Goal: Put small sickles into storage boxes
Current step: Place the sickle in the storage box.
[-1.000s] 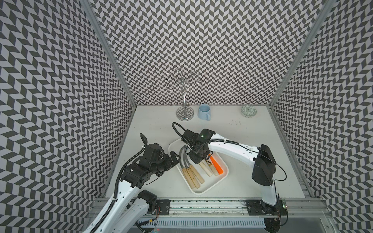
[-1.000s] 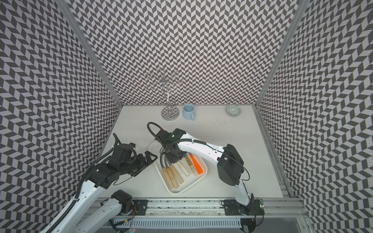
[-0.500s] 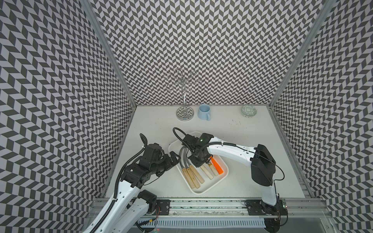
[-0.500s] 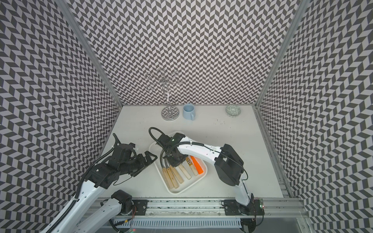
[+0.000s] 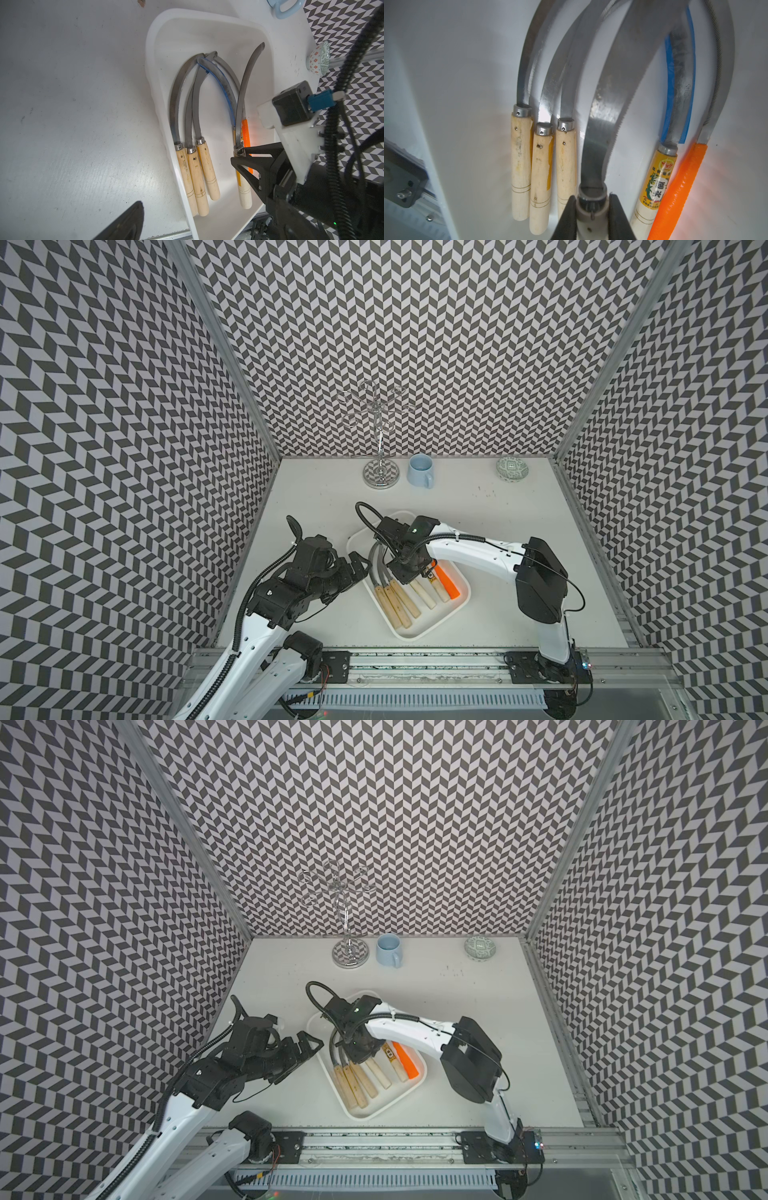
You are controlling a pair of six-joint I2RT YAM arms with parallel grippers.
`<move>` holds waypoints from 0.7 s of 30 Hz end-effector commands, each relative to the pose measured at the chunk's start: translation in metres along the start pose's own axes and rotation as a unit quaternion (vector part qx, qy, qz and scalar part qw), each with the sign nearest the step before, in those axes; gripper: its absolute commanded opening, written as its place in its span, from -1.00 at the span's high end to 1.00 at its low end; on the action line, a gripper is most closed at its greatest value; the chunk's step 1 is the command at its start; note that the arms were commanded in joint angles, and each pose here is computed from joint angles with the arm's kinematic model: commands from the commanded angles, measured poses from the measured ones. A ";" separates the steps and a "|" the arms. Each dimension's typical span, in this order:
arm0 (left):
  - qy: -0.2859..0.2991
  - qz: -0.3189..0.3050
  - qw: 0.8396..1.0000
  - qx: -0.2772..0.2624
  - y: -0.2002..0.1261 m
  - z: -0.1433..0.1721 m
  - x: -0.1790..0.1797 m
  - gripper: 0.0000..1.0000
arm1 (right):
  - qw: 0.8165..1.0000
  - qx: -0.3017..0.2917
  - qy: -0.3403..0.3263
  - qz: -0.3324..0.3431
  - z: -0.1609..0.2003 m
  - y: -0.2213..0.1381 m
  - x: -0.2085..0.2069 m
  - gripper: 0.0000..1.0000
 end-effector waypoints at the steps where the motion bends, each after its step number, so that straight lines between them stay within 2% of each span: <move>1: -0.006 0.008 1.000 -0.017 -0.006 -0.006 -0.005 -0.99 | 1.000 -0.009 -0.012 -0.006 -0.003 0.004 0.006 0.76; 21: -0.014 0.007 1.000 -0.018 -0.002 -0.007 -0.004 -0.99 | 1.000 -0.001 -0.026 0.006 0.002 0.022 0.000 0.76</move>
Point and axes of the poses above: each gripper's point midway between its finger pads, its own y axis out along the fingers, its own x axis along the line the jaws close on, z = x × y, the point moved 6 cm from there along -y, back along the fingers, and after that the axes turned 12 degrees about y, right-handed, at the moved point
